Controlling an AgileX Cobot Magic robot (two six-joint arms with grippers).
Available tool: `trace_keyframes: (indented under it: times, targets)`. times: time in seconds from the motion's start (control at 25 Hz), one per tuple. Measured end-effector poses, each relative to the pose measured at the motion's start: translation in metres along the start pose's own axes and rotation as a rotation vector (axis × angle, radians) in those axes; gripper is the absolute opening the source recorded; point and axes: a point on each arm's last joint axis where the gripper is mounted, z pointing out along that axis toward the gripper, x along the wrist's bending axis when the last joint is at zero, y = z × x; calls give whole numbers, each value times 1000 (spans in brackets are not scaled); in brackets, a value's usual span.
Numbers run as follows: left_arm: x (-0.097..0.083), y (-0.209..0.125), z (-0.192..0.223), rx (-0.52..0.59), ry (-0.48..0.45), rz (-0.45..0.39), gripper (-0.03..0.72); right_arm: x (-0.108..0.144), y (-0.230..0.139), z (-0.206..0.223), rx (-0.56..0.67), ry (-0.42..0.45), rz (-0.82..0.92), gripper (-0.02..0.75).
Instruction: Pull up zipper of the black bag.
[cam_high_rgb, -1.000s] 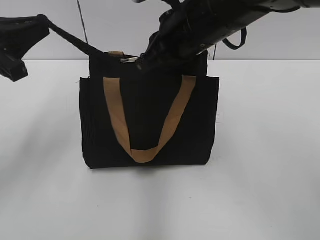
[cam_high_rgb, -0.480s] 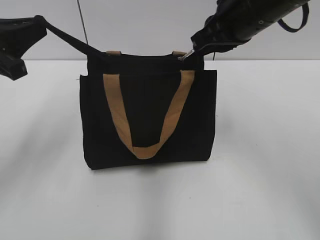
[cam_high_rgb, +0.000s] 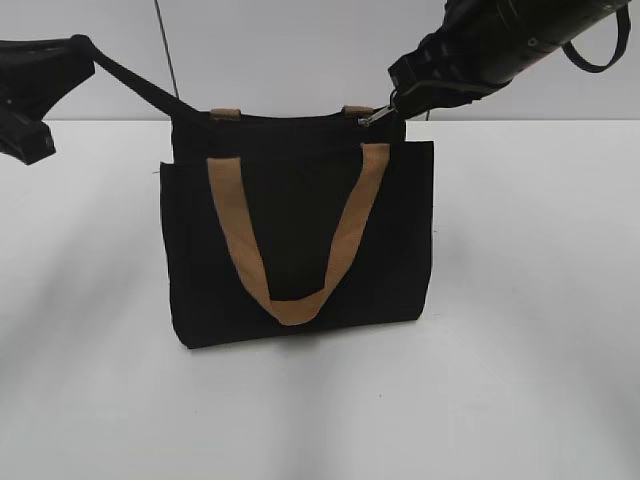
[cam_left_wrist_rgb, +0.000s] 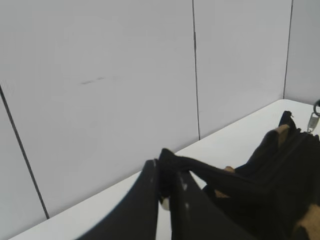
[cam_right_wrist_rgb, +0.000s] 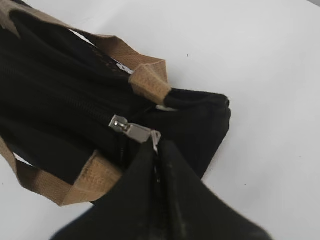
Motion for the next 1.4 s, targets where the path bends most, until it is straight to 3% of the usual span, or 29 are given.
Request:
trace_keyframes:
  times: [0.12,0.24,0.36,0.44,0.52,0.64,0.88,1.04,1.2,1.4]
  targets:
    - [0,-1,0,8,0,3,27,1,1,0,-7,17,24,78]
    - [1,-3,-1,44,13,-1,76,2,2,-3,-16,17,27,251]
    - [3,-7,-1,93,35,-35,216,3,3,-10,-33,16,25,420]
    - [4,-12,-2,140,55,-57,338,4,4,-16,-41,17,22,476]
    - [7,-18,-3,207,86,-71,407,6,5,-23,-52,18,16,498]
    - [13,-28,-7,322,175,-129,440,8,5,-31,-48,14,-3,508]
    - [24,-53,-23,576,420,-408,449,8,1,-37,-11,0,-29,508]
    - [22,-58,-29,765,508,-565,449,0,-7,-39,72,-33,100,508]
    - [20,-44,-28,959,519,-652,449,-25,-23,-47,202,-118,278,488]
    - [14,-14,-24,1130,355,-728,445,-57,-47,-64,366,-168,410,474]
